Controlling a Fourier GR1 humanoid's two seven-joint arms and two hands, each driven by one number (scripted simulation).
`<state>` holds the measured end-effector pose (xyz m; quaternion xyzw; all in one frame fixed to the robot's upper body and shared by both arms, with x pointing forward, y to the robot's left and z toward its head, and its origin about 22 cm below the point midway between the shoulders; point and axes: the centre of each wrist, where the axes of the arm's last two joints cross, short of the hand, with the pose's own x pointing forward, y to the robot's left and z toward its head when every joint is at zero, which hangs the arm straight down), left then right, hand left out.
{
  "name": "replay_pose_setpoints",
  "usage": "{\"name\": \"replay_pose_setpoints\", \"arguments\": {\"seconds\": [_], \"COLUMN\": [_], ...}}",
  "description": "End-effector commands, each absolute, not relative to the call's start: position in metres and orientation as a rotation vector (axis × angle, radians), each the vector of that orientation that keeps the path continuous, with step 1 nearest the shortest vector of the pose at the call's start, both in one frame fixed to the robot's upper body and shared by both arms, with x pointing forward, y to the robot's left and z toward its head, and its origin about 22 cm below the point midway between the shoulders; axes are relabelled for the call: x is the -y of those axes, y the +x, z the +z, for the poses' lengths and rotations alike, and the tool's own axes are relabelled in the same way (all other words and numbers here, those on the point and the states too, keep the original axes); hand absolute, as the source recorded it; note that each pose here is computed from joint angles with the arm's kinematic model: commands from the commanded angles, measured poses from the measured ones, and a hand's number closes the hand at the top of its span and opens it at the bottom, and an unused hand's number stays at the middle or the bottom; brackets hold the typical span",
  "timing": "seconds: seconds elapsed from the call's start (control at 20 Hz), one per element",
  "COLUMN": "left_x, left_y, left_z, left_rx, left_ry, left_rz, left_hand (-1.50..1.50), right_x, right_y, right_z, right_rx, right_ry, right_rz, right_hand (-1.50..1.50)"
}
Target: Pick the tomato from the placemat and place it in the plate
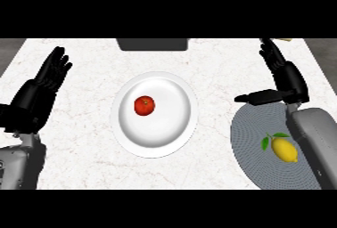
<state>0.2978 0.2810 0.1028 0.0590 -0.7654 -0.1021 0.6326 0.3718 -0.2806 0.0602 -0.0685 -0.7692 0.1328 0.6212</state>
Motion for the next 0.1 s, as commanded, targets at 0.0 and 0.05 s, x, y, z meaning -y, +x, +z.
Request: {"name": "replay_pose_setpoints", "arguments": {"seconds": [0.0, 0.05], "left_x": [-0.280, -0.296], "left_y": [0.280, 0.307], "left_z": [0.108, 0.126], "left_rx": [1.745, 1.755], "left_ry": [0.140, 0.168], "left_rz": [-0.238, -0.229], "left_hand": [0.00, 0.00], "right_x": [0.318, 0.316], "right_y": [0.354, 0.355], "right_z": [0.062, 0.076], "right_rx": [1.782, 1.787], "right_ry": [-0.212, -0.249], "right_rz": [0.337, 0.355], "right_hand": [-1.50, -1.50]}}
